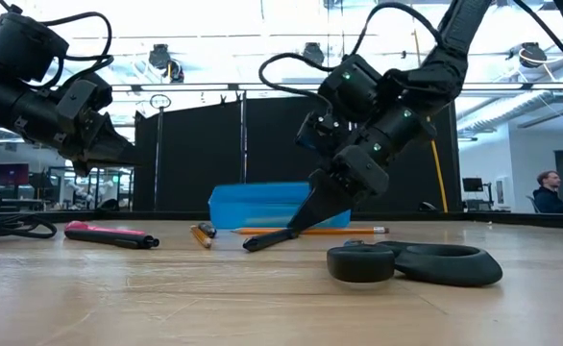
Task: Pick & place school supplies into a supply box
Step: Put the top orange pencil into the blue supply box
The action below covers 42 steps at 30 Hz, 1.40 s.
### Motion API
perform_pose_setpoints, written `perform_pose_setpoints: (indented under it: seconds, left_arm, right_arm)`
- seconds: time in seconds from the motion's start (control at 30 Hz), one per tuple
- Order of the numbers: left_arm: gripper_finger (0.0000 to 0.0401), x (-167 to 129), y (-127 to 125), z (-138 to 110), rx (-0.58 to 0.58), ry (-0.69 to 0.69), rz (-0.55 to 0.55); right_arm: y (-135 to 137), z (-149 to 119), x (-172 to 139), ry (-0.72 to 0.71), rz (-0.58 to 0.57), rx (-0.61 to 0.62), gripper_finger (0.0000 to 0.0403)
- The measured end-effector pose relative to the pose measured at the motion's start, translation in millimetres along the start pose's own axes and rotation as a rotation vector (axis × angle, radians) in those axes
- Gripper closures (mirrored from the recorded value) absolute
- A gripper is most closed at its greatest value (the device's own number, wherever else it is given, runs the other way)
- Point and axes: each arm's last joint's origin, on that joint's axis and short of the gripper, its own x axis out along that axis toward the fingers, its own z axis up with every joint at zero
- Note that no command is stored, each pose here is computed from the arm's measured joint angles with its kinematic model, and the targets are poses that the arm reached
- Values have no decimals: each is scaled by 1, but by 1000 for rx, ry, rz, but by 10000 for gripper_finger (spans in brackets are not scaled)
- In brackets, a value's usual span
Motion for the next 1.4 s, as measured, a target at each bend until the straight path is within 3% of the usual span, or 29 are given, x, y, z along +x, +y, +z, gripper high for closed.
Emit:
perform_pose_setpoints:
  seconds: [0.97, 1.13, 1.4]
  left_arm:
    - [370, 0, 1, 0, 3, -1, 19]
    - [370, 0, 1, -1, -1, 1, 20]
    - [370, 0, 1, -1, -2, 9, 23]
  right_arm:
    - [5, 18, -18, -90, 28, -17, 402]
    - [16, 19, -17, -90, 80, -37, 403]
    - [29, -9, -19, -202, 46, -11, 396]
